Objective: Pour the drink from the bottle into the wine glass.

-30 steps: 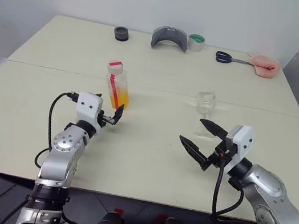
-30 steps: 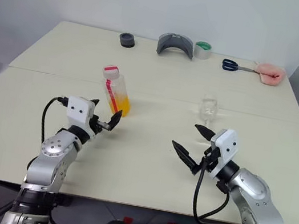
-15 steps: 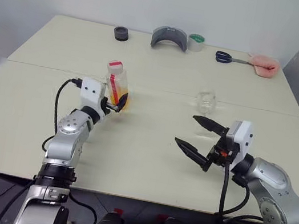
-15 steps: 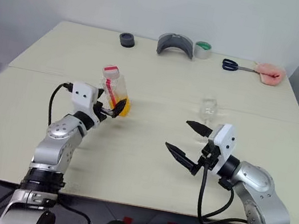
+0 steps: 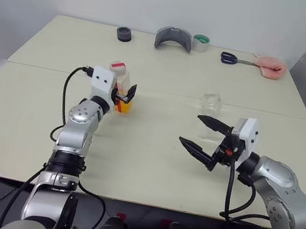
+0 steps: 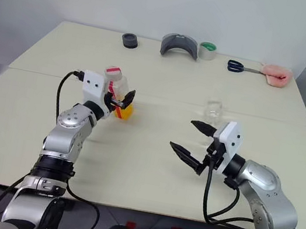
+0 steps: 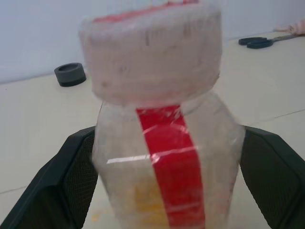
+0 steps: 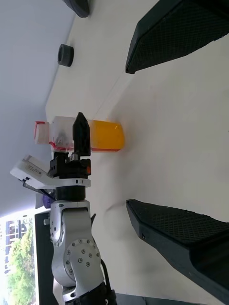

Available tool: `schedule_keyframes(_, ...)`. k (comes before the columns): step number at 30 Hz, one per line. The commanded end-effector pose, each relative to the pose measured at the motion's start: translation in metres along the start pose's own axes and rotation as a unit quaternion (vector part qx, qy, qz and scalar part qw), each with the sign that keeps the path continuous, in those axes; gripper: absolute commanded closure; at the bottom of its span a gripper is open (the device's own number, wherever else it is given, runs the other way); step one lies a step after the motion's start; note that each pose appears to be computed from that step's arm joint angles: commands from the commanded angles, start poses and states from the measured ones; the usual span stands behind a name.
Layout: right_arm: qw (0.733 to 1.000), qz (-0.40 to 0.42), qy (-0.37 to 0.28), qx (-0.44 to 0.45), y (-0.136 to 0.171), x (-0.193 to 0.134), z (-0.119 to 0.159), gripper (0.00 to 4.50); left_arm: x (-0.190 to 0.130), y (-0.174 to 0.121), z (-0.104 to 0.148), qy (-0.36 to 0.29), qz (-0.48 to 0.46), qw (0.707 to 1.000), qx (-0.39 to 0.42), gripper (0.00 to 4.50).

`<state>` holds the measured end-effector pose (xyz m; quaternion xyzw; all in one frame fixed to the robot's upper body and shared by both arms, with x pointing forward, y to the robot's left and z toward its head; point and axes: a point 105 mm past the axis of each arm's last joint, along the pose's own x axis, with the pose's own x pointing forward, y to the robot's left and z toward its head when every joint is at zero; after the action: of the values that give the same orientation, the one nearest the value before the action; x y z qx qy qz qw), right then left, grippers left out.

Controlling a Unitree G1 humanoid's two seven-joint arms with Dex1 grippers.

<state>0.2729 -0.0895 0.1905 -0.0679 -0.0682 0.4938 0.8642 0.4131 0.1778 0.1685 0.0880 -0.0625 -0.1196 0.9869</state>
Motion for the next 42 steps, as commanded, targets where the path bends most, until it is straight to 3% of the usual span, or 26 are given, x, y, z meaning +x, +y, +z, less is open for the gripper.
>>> schedule_keyframes(1,1.0,0.002,-0.023,-0.011,0.001,-0.001,0.018,0.0,0.003,0.0,0.016,-0.021,0.005,1.0,0.011,0.03)
schedule_keyframes(24,0.999,-0.008,-0.035,0.01,-0.007,0.002,0.027,0.0,0.002,0.001,0.03,-0.033,0.022,0.999,0.007,0.03)
schedule_keyframes(28,0.999,-0.008,-0.033,0.009,-0.008,0.002,0.027,0.0,0.001,0.005,0.026,-0.027,0.035,0.999,0.001,0.89)
schedule_keyframes(33,0.999,-0.007,-0.031,0.008,-0.008,0.002,0.027,0.0,-0.002,0.007,0.022,-0.022,0.041,0.999,-0.008,2.4)
schedule_keyframes(42,0.999,-0.007,-0.031,0.008,-0.008,0.002,0.025,0.0,-0.005,0.006,0.02,-0.021,0.038,0.999,-0.023,2.56)
